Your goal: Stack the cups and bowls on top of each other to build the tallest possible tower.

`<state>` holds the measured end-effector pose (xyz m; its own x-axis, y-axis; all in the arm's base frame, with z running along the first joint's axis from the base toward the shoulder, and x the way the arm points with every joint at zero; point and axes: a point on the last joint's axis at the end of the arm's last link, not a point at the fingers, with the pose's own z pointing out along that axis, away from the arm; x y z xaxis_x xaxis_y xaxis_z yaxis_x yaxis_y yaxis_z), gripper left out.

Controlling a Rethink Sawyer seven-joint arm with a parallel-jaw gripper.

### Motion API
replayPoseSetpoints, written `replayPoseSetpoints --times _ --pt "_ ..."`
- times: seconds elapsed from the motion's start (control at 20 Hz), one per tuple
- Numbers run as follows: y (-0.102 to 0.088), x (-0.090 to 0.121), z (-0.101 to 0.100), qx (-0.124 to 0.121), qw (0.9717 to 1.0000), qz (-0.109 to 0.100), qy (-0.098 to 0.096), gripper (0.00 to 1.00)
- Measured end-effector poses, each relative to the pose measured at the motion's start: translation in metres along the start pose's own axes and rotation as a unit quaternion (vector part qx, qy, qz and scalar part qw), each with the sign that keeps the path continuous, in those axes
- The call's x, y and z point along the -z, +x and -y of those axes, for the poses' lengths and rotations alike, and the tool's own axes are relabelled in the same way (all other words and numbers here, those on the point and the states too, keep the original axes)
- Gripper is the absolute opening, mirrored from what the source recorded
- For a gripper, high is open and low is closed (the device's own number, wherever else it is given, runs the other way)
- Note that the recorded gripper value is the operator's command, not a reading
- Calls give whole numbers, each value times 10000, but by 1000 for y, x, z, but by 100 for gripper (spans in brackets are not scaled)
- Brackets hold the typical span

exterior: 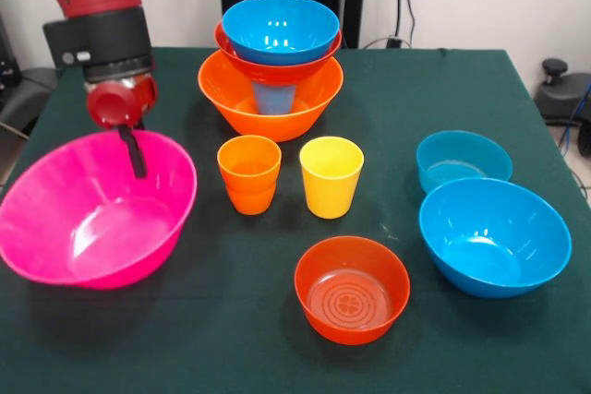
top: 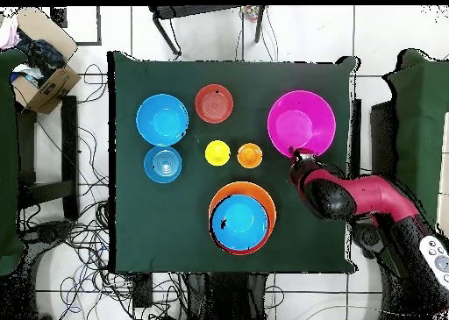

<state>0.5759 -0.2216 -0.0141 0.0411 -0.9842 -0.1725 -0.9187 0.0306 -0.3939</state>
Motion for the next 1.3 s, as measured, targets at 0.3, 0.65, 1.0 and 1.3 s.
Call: replayPoseSetpoints --times 0.3,0.65,1.0,1.3 --pt "9 48 -11 64 9998 -148 -88 0" --pt "30 114 -22 -55 9989 -448 -108 0" --pt "42 153 -13 -544 9978 -360 111 0" --pt "48 201 -2 -1343 9896 33 512 0"
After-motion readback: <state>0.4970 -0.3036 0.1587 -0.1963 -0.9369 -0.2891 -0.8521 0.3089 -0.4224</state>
